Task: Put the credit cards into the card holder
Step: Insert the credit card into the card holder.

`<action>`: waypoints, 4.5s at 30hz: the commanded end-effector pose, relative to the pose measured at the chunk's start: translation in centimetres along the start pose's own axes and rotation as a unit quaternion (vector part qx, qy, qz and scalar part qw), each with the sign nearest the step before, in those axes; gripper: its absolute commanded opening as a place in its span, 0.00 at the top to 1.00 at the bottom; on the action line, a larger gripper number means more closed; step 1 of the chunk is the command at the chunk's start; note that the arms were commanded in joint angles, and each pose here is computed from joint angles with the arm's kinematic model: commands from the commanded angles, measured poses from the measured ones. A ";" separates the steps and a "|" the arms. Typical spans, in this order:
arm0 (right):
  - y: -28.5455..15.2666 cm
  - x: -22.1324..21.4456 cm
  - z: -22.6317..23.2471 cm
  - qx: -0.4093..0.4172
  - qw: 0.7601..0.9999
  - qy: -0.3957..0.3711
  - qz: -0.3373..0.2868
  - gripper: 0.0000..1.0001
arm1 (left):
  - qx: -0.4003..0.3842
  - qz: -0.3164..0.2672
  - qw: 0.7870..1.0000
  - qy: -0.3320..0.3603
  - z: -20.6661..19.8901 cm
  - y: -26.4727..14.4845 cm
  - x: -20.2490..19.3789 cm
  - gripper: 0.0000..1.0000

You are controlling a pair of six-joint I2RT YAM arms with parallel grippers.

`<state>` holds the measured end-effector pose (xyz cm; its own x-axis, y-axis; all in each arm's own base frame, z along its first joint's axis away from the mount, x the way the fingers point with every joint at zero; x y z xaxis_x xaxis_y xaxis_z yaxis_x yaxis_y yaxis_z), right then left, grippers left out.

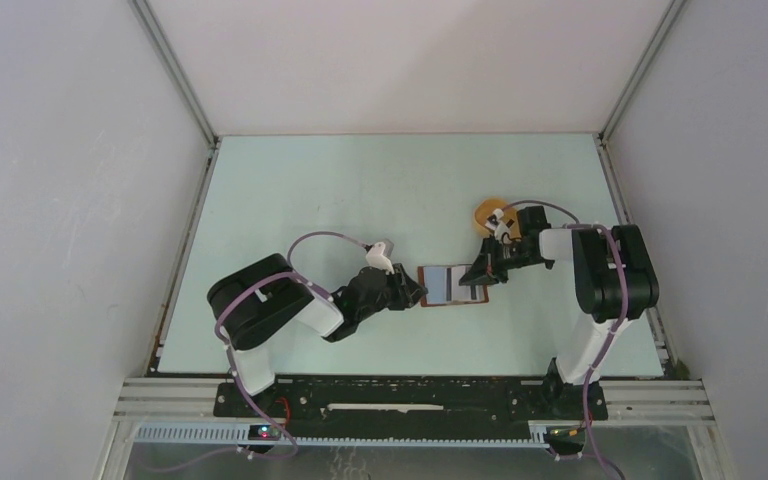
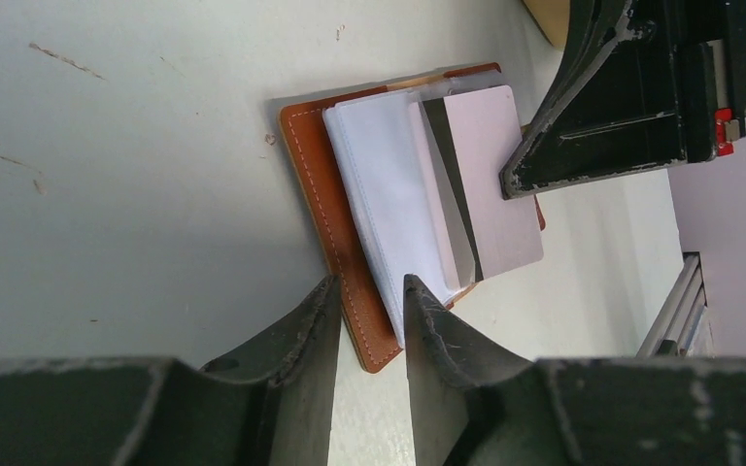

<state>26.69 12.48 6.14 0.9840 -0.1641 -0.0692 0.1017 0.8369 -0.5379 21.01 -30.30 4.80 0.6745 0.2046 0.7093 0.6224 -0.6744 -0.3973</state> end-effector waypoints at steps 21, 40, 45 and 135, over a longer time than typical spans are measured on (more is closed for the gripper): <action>2.4 -0.2 1.8 -0.030 0.998 -0.050 0.028 0.95 | -0.016 0.021 1.000 -0.001 -0.6 0.4 -0.6 0.68; 0.7 0.4 3.8 -0.081 0.988 -0.132 0.011 0.55 | -0.019 0.015 1.000 -0.003 -0.6 -0.1 -0.5 0.68; 1.3 0.1 4.1 -0.108 0.982 -0.153 0.016 0.52 | -0.024 0.015 1.000 -0.003 -0.7 0.0 -0.4 0.68; 2.8 1.0 2.6 -0.191 0.947 -0.228 0.122 0.95 | -0.102 -0.021 0.994 -0.032 -3.3 -0.7 1.6 0.64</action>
<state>27.52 16.30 6.70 0.9356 0.3409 0.0915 -0.1257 0.5640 -0.8162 19.17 -30.53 6.24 0.7115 0.2312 0.6636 0.5460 -0.7763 -0.3150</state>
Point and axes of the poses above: each gripper's point midway between its finger pads, its own y axis out along the fingers, its own z axis along the line the jaws close on, x = y × z, the point moved 6 cm from there along -y, back along the fingers, and after that the axes turned 9 degrees about y, right-handed, at the moved point
